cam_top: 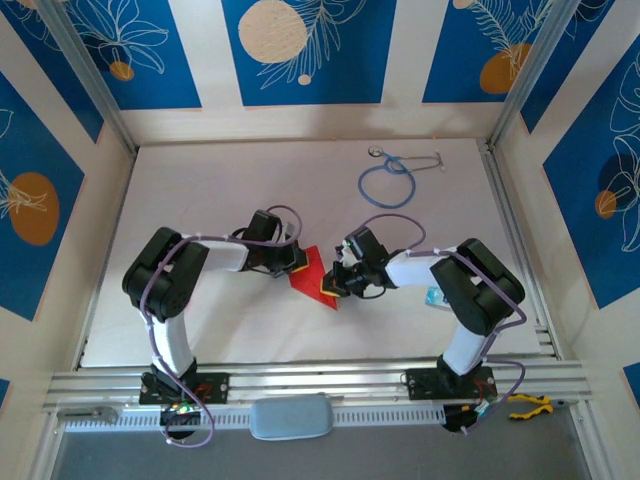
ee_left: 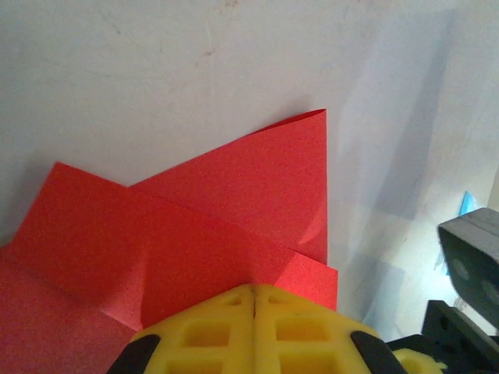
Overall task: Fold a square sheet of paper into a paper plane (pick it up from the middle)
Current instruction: Fourth fold the wing at the center of the table, then turn over the paper at the center of the table.
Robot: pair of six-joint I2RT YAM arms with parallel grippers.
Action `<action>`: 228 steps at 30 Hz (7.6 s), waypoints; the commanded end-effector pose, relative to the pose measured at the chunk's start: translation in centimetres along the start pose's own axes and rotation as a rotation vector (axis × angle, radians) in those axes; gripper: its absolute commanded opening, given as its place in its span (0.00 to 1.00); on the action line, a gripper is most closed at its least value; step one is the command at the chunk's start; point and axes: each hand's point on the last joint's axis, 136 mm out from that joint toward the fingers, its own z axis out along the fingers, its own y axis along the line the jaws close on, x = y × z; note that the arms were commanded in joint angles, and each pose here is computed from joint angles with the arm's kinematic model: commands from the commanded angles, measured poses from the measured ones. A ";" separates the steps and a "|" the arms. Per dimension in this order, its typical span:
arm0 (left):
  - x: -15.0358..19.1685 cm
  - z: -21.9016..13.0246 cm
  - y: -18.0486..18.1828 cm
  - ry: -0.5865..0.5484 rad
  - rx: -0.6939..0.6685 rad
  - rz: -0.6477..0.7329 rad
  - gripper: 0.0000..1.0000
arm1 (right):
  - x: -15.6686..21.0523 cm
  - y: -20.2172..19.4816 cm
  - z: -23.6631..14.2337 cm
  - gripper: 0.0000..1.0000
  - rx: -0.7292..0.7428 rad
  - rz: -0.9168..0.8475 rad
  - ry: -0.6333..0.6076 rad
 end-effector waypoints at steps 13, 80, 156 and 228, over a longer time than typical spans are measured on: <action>1.1 0.7 2.8 0.021 -0.065 -0.037 0.03 | -1.4 0.1 3.6 0.03 0.084 -0.022 0.052; 0.4 -0.3 2.3 -0.008 -0.030 -0.076 0.01 | -1.5 3.1 -0.4 0.10 -0.099 -0.051 -0.029; 2.3 0.9 1.0 0.056 -0.031 -0.034 0.03 | 5.7 -3.8 -3.2 0.32 0.108 0.149 -0.042; 1.5 0.6 0.3 0.037 0.019 -0.083 0.01 | 2.2 -1.4 -1.8 0.27 -0.083 0.058 -0.052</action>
